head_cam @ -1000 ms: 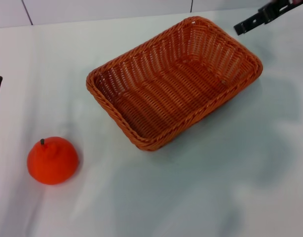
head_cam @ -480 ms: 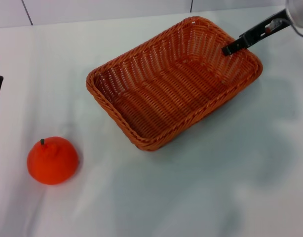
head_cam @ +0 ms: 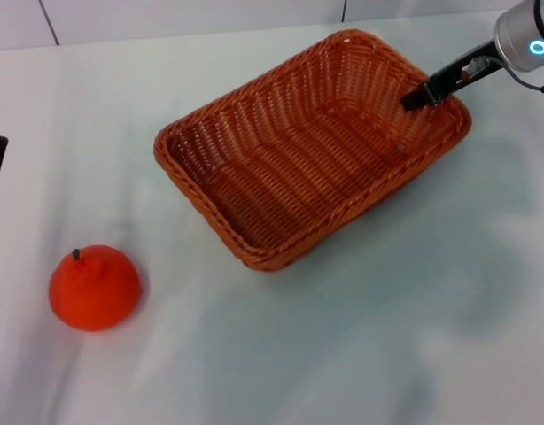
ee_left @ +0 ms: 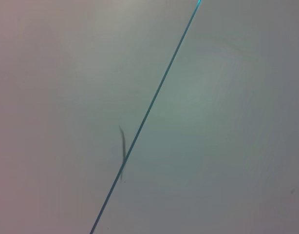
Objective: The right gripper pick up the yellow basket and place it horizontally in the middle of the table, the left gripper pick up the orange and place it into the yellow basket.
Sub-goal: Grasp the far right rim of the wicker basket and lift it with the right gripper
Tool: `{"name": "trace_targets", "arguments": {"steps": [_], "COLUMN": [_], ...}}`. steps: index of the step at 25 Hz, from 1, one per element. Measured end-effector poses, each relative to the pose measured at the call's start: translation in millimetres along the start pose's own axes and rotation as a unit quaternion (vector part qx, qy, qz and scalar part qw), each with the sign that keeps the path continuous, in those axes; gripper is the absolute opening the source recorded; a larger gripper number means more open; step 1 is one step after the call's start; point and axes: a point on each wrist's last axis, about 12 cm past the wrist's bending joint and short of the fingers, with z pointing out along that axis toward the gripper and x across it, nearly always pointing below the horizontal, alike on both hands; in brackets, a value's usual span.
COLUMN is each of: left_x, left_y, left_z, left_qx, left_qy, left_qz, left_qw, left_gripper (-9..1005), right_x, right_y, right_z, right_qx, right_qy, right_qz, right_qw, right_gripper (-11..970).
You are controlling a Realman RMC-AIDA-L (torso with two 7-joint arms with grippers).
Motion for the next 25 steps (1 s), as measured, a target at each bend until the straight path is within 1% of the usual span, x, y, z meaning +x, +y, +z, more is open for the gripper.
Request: {"name": "trace_targets", "arguments": {"steps": [7,11,17,23,24,25], "left_x": [1.0,0.9,1.6,3.1,3.4,3.4], "left_y": [0.2,0.7,1.2,1.2,1.3,1.3], "left_z": [1.7,2.0,3.3,9.0,10.5,10.5], "left_qx": [0.000,-0.002,-0.004,-0.002,-0.001,-0.001], "left_qy": [0.003,0.002,0.004,0.005,0.006,0.006], "left_qz": [0.000,0.000,0.000,-0.008,-0.008,-0.008], "left_qw": [1.000,1.000,1.000,1.000,1.000,1.000], "left_gripper": [861,861,861,861,861,861], "right_x": [-4.8,-10.7,-23.3,-40.3,-45.9,-45.9], "right_y": [-0.1,3.3,12.2,20.4,22.9,22.9], "right_z": [-2.6,-11.4,-33.3,-45.8,-48.8,-48.8], "right_qx": [0.011,0.017,0.053,0.094,0.103,0.103], "right_qy": [0.000,0.030,0.111,0.185,0.209,0.209], "right_qz": [0.010,0.030,0.078,0.122,0.136,0.136], "right_qw": [1.000,0.999,0.989,0.971,0.963,0.963], "right_gripper": [294,222,203,185,183,183]}}
